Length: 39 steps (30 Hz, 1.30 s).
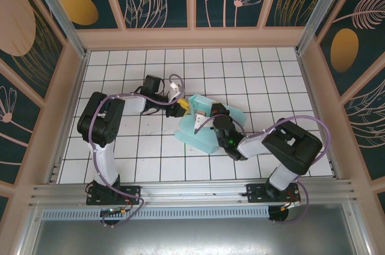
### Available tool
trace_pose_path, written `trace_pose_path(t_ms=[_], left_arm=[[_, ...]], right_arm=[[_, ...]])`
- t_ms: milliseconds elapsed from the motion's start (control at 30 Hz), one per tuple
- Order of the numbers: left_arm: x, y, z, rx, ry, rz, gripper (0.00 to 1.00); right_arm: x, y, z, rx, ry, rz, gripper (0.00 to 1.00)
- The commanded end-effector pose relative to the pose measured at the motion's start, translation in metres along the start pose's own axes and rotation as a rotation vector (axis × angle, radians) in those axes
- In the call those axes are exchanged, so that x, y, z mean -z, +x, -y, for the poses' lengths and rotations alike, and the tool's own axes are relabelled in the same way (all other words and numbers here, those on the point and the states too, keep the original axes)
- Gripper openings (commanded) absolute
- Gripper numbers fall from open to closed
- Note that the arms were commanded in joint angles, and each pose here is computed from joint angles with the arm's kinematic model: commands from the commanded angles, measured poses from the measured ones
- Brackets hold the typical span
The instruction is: Fold the paper box
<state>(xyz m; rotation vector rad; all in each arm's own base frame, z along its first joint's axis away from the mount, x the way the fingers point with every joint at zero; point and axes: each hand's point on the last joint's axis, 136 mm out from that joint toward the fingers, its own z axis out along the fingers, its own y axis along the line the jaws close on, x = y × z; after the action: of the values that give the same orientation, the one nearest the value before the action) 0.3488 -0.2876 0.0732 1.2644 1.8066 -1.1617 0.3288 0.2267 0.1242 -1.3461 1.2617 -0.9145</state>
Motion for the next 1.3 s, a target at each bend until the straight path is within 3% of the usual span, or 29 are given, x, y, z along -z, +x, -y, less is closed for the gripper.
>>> trace_pose_path(t_ms=[0, 333, 767, 1033, 1267], left_arm=[[-0.003, -0.002, 0.014, -0.025, 0.093, 0.009, 0.39], [-0.009, -0.002, 0.015, -0.019, 0.120, -0.003, 0.39], [-0.018, -0.003, -0.005, -0.005, 0.041, -0.017, 0.35], [-0.004, 0.016, -0.021, -0.005, -0.091, -0.089, 0.40], [0.000, 0.014, -0.021, -0.021, -0.083, -0.058, 0.43]], right_arm=[[0.003, 0.000, 0.005, -0.045, 0.011, -0.008, 0.00], [0.001, -0.001, 0.003, -0.050, -0.002, -0.009, 0.00], [0.000, -0.005, 0.005, -0.063, -0.003, -0.004, 0.00], [0.003, -0.001, 0.007, -0.081, 0.000, -0.012, 0.00], [0.005, 0.001, 0.005, -0.081, -0.005, -0.012, 0.00]])
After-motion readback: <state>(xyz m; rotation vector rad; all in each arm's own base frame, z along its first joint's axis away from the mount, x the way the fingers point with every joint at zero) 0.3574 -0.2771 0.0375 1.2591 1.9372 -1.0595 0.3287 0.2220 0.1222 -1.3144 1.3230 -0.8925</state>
